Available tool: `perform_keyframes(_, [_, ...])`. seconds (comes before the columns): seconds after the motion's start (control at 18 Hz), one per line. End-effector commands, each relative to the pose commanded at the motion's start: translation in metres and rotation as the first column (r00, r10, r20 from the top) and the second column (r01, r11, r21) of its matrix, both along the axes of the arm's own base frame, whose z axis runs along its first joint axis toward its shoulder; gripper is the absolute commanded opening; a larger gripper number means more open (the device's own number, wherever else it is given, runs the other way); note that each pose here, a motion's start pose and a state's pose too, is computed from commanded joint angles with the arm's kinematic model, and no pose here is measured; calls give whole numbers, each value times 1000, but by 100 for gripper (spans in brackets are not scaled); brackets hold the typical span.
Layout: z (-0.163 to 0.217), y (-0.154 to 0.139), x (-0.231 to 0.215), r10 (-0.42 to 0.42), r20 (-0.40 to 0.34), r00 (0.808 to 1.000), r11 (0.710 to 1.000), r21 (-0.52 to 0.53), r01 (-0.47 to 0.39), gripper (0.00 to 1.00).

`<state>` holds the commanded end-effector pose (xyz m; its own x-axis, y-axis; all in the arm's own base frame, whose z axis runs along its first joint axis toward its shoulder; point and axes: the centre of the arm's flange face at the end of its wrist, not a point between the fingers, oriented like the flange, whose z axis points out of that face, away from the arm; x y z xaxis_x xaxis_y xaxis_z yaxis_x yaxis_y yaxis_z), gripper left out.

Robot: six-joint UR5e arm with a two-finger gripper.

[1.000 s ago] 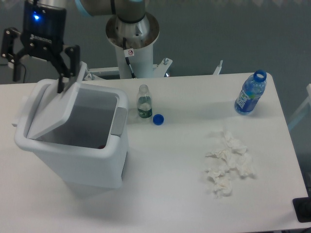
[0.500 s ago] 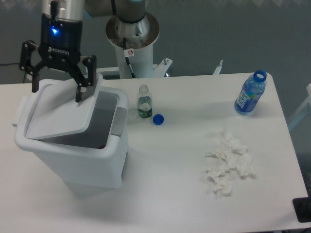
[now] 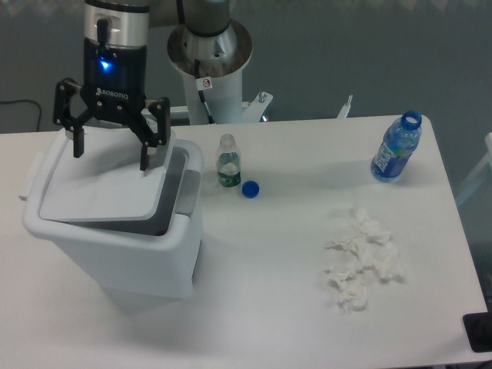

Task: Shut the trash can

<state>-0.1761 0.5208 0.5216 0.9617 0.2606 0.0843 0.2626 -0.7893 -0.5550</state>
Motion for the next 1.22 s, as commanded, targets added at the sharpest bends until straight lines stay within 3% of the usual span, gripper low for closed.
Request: perform_keyframes(1.22, [-34,13,-26,-19,9,1000,998,-53,20,100])
